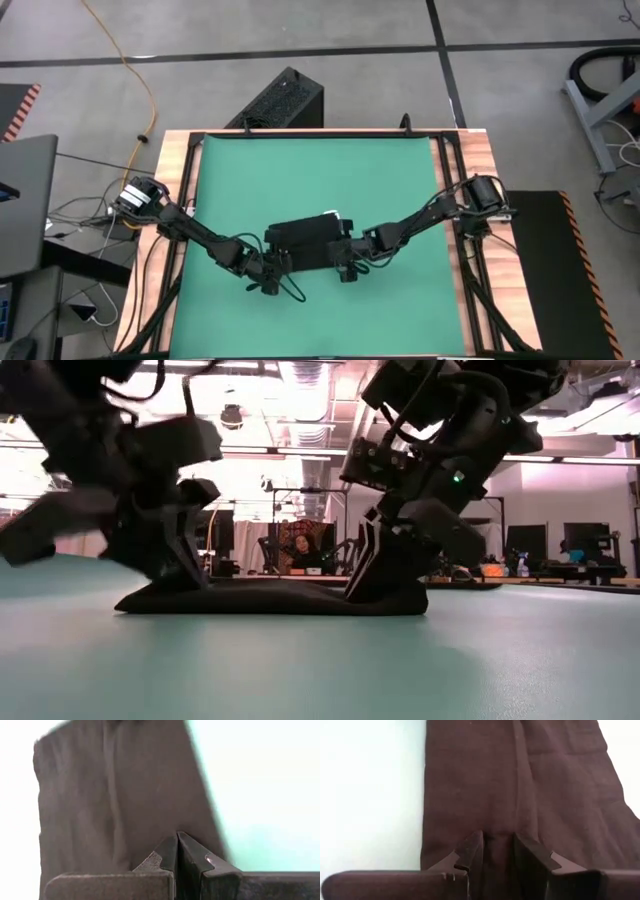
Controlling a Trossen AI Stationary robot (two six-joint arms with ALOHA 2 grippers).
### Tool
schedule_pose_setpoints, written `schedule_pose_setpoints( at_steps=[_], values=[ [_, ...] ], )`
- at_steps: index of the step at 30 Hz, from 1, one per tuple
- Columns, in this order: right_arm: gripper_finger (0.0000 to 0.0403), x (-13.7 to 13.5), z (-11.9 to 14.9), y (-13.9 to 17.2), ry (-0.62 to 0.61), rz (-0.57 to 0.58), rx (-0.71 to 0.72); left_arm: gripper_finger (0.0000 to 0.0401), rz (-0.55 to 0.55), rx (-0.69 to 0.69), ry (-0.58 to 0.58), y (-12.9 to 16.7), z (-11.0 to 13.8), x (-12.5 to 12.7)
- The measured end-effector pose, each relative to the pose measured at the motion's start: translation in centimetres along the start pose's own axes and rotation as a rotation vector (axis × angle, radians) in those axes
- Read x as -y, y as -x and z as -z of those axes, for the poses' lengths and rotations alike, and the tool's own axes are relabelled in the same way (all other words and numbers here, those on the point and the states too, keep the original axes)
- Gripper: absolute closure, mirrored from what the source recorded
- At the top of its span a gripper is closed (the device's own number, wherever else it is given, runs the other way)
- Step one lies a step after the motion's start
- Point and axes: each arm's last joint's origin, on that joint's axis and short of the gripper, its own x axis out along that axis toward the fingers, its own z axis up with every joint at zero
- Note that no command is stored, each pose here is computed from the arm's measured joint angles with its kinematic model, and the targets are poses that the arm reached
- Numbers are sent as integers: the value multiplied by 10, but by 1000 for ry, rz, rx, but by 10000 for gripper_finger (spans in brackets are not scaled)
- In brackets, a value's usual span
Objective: Roll towel into tight, uniform cylinder
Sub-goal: Roll the black towel
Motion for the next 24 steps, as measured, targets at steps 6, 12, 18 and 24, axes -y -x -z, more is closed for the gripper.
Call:
schedule_pose_setpoints(
  at_steps=[6,12,18,24],
  values=[
    [270,0,0,0,-6,1,-6,401,-42,103,-7,16,-28,3],
    [270,1,1,0,-6,-2,-8,401,-188,186,118,16,-13,3],
    [270,0,1,-1,-7,-3,-6,401,-206,289,226,-2,23,5],
    [270,-1,1,-1,-5,-6,0,401,-228,226,261,-6,45,2]
  ],
)
